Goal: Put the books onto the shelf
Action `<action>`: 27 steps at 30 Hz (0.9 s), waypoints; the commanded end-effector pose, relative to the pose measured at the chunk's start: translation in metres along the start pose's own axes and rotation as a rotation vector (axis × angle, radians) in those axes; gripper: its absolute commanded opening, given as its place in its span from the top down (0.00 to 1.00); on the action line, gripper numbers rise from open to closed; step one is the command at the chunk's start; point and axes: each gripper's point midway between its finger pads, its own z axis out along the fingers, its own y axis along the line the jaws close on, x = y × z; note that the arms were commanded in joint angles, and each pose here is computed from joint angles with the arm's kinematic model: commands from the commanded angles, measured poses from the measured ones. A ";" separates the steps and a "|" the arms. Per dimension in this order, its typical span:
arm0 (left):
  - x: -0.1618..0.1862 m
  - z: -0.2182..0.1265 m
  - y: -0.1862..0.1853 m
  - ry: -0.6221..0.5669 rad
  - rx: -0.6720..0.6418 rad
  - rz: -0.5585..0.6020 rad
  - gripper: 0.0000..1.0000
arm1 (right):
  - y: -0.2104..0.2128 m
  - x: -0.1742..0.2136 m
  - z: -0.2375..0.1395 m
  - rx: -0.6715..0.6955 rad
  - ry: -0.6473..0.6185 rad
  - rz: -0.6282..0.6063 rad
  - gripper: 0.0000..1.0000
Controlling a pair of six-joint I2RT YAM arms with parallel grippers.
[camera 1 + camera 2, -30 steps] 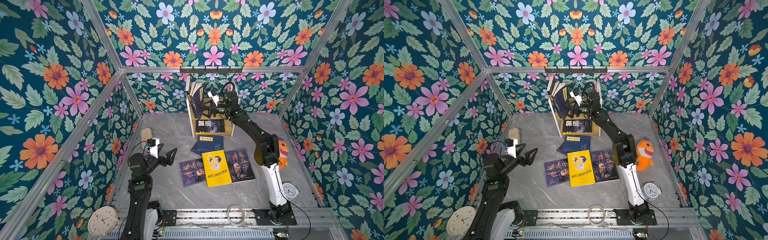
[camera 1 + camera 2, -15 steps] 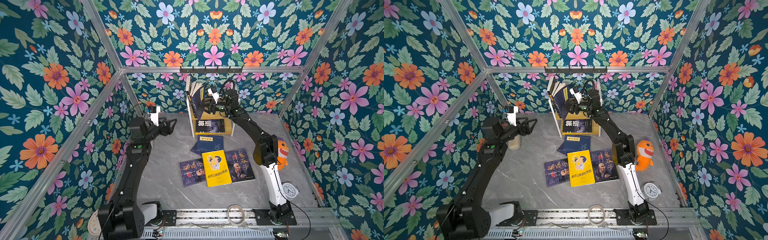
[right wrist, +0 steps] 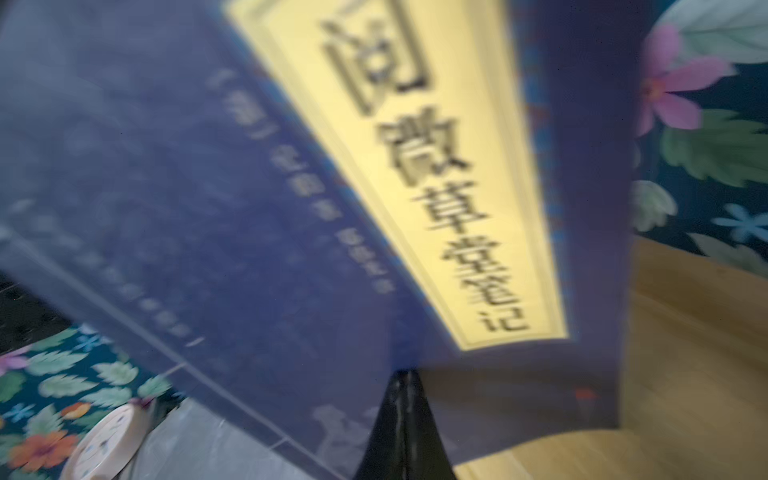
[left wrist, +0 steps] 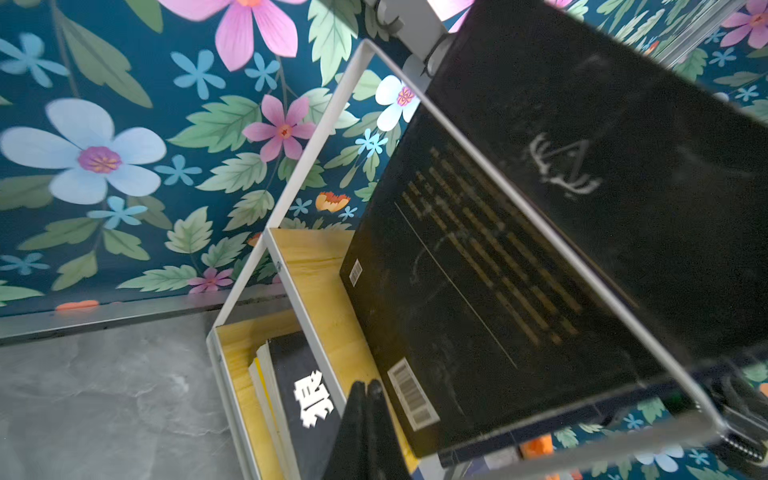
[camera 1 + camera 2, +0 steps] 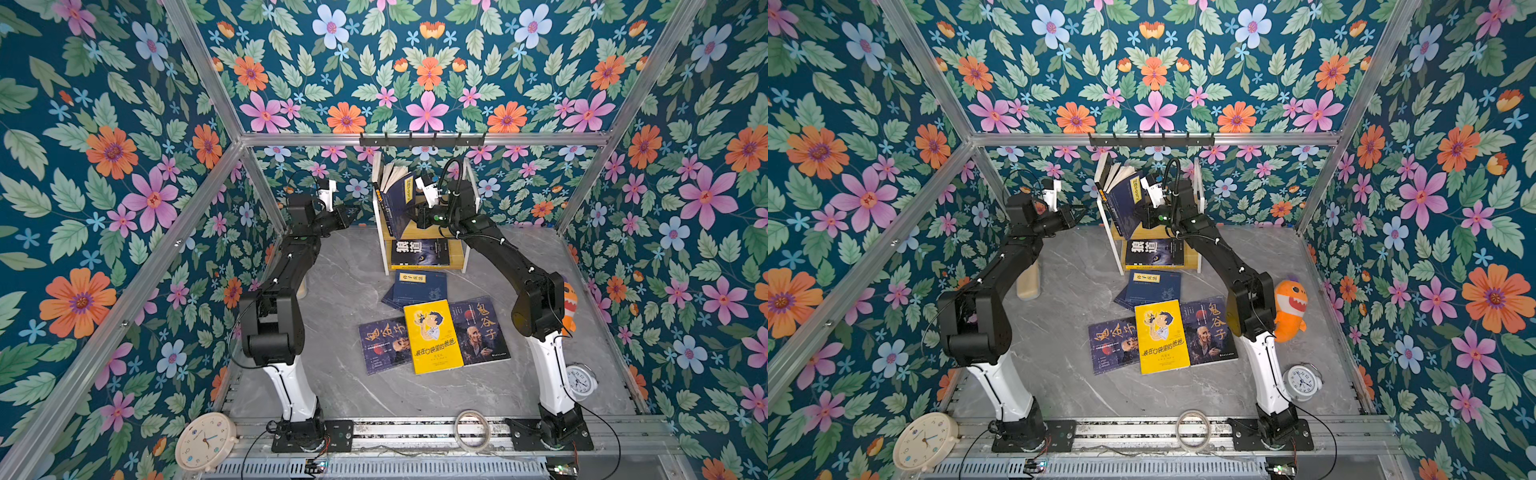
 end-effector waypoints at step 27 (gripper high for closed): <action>0.043 0.055 -0.042 0.038 0.290 -0.216 1.00 | -0.008 -0.008 0.016 0.137 0.012 0.019 1.00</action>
